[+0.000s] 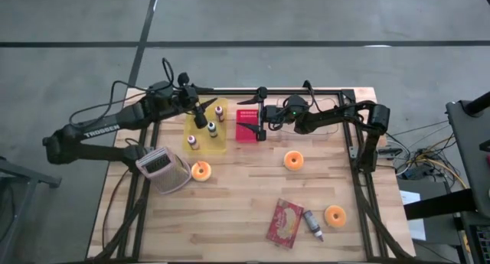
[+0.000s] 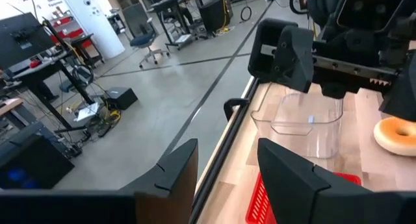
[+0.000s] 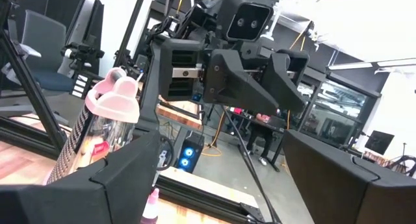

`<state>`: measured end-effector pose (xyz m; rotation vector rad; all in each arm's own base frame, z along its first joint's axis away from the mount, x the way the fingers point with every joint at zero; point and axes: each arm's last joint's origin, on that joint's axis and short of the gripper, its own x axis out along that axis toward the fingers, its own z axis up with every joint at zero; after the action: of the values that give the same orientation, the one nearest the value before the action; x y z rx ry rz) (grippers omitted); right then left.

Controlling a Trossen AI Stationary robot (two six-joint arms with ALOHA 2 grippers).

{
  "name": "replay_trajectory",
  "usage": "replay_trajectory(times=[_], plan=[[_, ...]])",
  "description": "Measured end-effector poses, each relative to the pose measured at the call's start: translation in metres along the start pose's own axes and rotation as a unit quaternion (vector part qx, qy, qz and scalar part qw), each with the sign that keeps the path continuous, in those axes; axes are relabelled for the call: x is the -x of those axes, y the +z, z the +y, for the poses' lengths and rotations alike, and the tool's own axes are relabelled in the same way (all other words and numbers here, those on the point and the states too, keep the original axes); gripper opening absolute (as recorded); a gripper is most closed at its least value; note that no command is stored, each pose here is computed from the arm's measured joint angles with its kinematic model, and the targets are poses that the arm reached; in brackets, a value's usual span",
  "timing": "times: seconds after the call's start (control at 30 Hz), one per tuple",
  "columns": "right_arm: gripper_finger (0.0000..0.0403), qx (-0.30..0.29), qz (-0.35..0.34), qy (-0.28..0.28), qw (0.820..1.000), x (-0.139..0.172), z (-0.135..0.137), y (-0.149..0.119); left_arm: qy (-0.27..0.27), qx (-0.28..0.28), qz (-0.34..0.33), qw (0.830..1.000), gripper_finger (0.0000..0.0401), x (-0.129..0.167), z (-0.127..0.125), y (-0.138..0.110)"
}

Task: Pick & Place Food Item
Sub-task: Put the purple food coloring bottle into the yellow bin

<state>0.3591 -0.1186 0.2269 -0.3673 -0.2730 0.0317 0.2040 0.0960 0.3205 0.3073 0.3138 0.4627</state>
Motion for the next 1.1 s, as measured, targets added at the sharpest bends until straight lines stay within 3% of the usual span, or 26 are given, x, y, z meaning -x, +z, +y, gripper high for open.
replay_trajectory(times=[0.57, 0.63, 0.8, 0.97, 1.1], plan=[[0.0318, -0.002, 0.0, -0.001, 1.0, 0.0, -0.001, 0.0, -0.002, -0.004, -0.001, 1.0, 0.0163, 0.0, 0.0, 0.0], [0.0317, -0.029, 0.0, 0.0, 1.0, 0.0, 0.0, 0.0, -0.001, -0.003, -0.003, 1.0, 0.0163, 0.0, 0.0, 0.0], [0.0322, -0.165, 0.008, 0.011, 0.986, -0.003, 0.009, 0.0, -0.001, -0.003, -0.003, 1.0, 0.0163, 0.0, 0.0, 0.0], [0.0327, -0.19, 0.003, 0.019, 0.982, -0.008, 0.015, 0.004, -0.002, -0.004, 0.001, 1.0, 0.0163, 0.0, 0.0, 0.0], [0.0325, -0.267, -0.015, 0.024, 0.963, -0.019, 0.021, 0.015, -0.003, -0.006, 0.003, 1.0, 0.0163, 0.0, -0.001, -0.001]])
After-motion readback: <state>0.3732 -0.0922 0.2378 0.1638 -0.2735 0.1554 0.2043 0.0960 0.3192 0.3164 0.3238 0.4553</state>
